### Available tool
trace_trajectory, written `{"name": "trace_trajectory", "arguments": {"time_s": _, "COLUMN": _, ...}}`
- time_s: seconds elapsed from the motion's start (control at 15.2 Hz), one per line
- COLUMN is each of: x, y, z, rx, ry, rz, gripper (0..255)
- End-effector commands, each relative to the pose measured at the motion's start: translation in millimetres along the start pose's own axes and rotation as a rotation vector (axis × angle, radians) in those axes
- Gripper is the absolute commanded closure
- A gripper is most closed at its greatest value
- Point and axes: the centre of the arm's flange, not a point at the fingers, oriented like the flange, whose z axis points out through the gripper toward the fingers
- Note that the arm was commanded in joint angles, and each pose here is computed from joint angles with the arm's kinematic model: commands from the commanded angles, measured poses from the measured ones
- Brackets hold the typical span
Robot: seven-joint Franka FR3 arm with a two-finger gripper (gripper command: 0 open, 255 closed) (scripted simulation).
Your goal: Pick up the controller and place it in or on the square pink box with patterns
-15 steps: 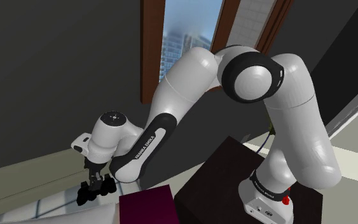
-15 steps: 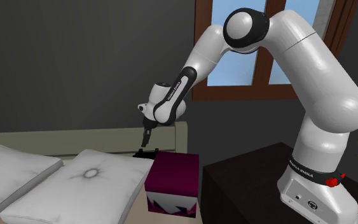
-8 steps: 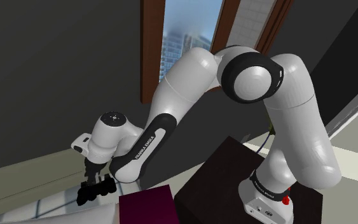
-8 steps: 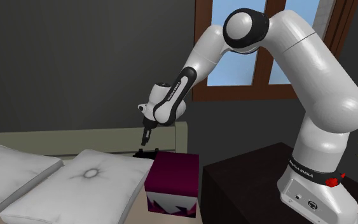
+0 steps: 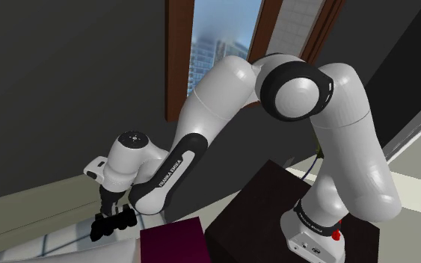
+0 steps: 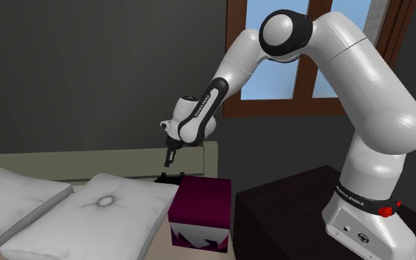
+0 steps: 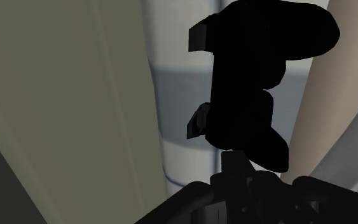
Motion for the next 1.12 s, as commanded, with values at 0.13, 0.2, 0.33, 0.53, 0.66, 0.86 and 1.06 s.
{"name": "trace_trajectory", "arguments": {"time_s": 0.13, "x": -2, "y": 28, "z": 14, "rx": 0.154, "ry": -0.166, "rz": 0.244, "gripper": 0}}
{"name": "trace_trajectory", "arguments": {"time_s": 0.2, "x": -6, "y": 40, "z": 22, "rx": 0.231, "ry": -0.25, "rz": 0.366, "gripper": 0}}
{"name": "trace_trajectory", "arguments": {"time_s": 0.33, "x": -21, "y": 61, "z": 40, "rx": 0.385, "ry": -0.416, "rz": 0.611, "gripper": 0}}
{"name": "trace_trajectory", "arguments": {"time_s": 0.53, "x": -44, "y": 71, "z": 61, "rx": 0.536, "ry": -0.58, "rz": 0.851, "gripper": 0}}
{"name": "trace_trajectory", "arguments": {"time_s": 0.66, "x": -47, "y": 65, "z": 69, "rx": 0.536, "ry": -0.58, "rz": 0.851, "gripper": 0}}
{"name": "trace_trajectory", "arguments": {"time_s": 0.86, "x": -51, "y": 54, "z": 80, "rx": 0.536, "ry": -0.58, "rz": 0.851, "gripper": 0}}
{"name": "trace_trajectory", "arguments": {"time_s": 1.06, "x": -53, "y": 49, "z": 86, "rx": 0.536, "ry": -0.58, "rz": 0.851, "gripper": 0}}
